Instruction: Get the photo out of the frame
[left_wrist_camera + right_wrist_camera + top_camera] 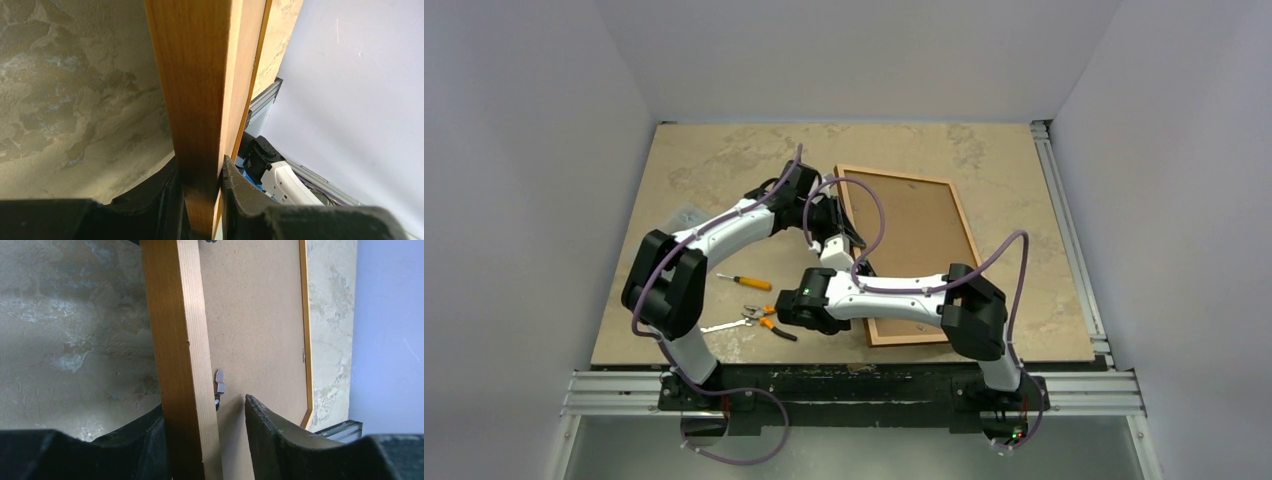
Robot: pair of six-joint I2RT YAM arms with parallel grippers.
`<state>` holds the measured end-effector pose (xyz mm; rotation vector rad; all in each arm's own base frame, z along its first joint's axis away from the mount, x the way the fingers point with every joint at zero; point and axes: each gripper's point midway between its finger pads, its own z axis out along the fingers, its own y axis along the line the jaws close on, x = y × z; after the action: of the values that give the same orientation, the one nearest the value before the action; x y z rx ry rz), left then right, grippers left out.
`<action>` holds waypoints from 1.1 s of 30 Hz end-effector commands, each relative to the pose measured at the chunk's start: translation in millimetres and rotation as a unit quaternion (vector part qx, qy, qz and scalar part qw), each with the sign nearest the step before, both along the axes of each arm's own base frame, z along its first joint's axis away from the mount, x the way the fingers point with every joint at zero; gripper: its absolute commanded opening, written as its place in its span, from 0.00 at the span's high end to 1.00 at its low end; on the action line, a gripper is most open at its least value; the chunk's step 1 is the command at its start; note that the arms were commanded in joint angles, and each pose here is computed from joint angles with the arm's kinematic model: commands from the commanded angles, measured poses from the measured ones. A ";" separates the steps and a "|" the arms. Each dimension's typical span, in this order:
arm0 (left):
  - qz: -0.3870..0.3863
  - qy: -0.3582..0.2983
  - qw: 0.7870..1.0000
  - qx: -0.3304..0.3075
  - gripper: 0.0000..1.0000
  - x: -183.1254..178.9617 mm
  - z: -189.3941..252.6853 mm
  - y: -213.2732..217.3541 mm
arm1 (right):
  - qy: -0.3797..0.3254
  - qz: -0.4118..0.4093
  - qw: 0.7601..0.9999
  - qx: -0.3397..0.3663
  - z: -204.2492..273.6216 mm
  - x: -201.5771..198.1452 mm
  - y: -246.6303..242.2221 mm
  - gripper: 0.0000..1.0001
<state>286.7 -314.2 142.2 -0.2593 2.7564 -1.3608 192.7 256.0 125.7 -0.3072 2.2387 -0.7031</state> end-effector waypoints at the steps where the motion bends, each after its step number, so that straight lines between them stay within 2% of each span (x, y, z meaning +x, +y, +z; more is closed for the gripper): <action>1: 0.014 -0.040 0.999 -0.012 1.00 12.5 32.4 2.5 | -0.026 0.004 0.999 -0.022 5.1 9.9 -3.8 0.54; 5: 0.016 -0.037 0.999 -0.009 1.00 12.9 30.3 3.6 | -0.022 0.008 0.999 -0.032 2.5 10.6 -1.5 0.63; 9: 0.020 -0.044 0.999 -0.005 0.99 15.7 32.8 7.9 | -0.023 0.011 0.999 -0.028 7.7 12.5 -0.2 0.82; 10: 0.020 -0.048 0.999 -0.009 0.91 17.1 35.3 9.3 | -0.024 0.012 0.999 -0.026 9.5 13.5 0.3 0.88; 12: 0.018 -0.070 0.997 -0.025 0.62 22.1 47.4 12.2 | -0.025 0.014 0.999 -0.022 15.2 16.3 2.0 1.00; 14: 0.029 -0.093 0.995 -0.035 0.42 28.7 63.4 20.3 | -0.027 0.019 0.999 -0.018 22.1 18.7 4.6 1.00; 18: 0.048 -0.160 0.984 -0.056 0.22 37.8 113.8 42.9 | -0.026 0.029 0.999 -0.017 34.0 24.2 7.0 1.00; 22: 0.090 -0.226 0.970 -0.026 0.19 42.7 162.9 84.3 | -0.024 0.040 0.999 -0.013 50.5 27.0 5.1 1.00; 25: 0.164 -0.260 0.951 -0.002 0.20 42.2 185.4 126.9 | -0.026 0.052 0.998 -0.006 68.2 29.7 2.8 1.00; 28: 0.238 -0.278 0.930 0.019 0.21 49.7 193.1 168.0 | -0.024 0.051 0.998 0.022 86.0 32.7 -0.7 1.00; 33: 0.277 -0.276 0.914 0.109 0.22 56.7 178.3 217.0 | -0.016 0.061 0.994 0.089 114.2 46.1 -0.6 1.00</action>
<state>336.5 -128.6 349.1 -0.4358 2.0305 -1.0104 221.8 246.7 193.3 -0.4445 2.2281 -0.6734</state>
